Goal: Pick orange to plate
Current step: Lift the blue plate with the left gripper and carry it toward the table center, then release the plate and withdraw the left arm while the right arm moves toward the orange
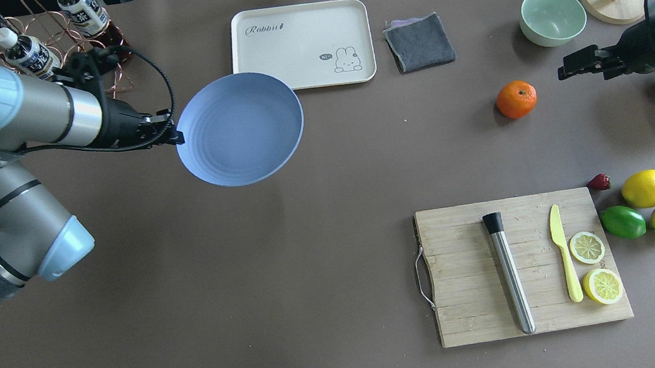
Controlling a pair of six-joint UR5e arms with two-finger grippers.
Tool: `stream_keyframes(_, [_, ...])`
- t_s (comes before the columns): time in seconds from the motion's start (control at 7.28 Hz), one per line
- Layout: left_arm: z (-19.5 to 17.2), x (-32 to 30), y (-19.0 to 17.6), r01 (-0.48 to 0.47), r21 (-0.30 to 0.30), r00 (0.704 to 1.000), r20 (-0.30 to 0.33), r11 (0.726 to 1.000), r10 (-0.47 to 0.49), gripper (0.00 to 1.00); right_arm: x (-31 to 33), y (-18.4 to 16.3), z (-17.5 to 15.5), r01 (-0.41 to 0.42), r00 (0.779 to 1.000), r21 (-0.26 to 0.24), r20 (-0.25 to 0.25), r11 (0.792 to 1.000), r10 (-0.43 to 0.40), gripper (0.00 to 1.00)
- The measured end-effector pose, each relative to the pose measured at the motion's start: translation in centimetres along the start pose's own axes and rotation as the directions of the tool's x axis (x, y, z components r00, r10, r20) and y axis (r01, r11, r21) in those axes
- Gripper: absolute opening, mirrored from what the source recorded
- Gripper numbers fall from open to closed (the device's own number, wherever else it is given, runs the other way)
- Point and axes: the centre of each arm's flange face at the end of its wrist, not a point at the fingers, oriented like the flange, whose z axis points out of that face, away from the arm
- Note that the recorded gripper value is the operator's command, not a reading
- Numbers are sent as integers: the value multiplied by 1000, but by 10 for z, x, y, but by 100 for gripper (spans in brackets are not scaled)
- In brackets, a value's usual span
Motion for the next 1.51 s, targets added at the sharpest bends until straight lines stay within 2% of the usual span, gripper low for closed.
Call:
stream_keyframes(0.14, [22,27,21,-16,5,999,28,1000,16,0,0,0,0,0,1000,0,0,1000,0,100])
stream_keyframes(0.41, [58,49,40,-31,20,997,67,999,29,0,0,0,0,0,1000,0,0,1000,0,100])
stream_keyframes(0.82, [79,58,56,-44,22,996,81,999,42,0,0,0,0,-1,1000,0,0,1000,1,100])
stream_keyframes(0.96, [82,59,60,-49,24,995,84,999,47,82,0,0,0,-1,1000,1,-1,1000,1,100])
stream_keyframes(1.1, [84,59,64,-54,23,995,86,998,52,98,0,0,0,0,1000,2,-2,1000,0,100])
stream_keyframes(1.37, [74,55,58,-58,33,995,83,998,55,98,-1,-1,0,2,1000,3,-1,1000,-2,100])
stream_keyframes(1.51, [49,36,38,-71,32,995,78,997,68,98,-3,-2,0,3,1000,3,0,1000,-3,100])
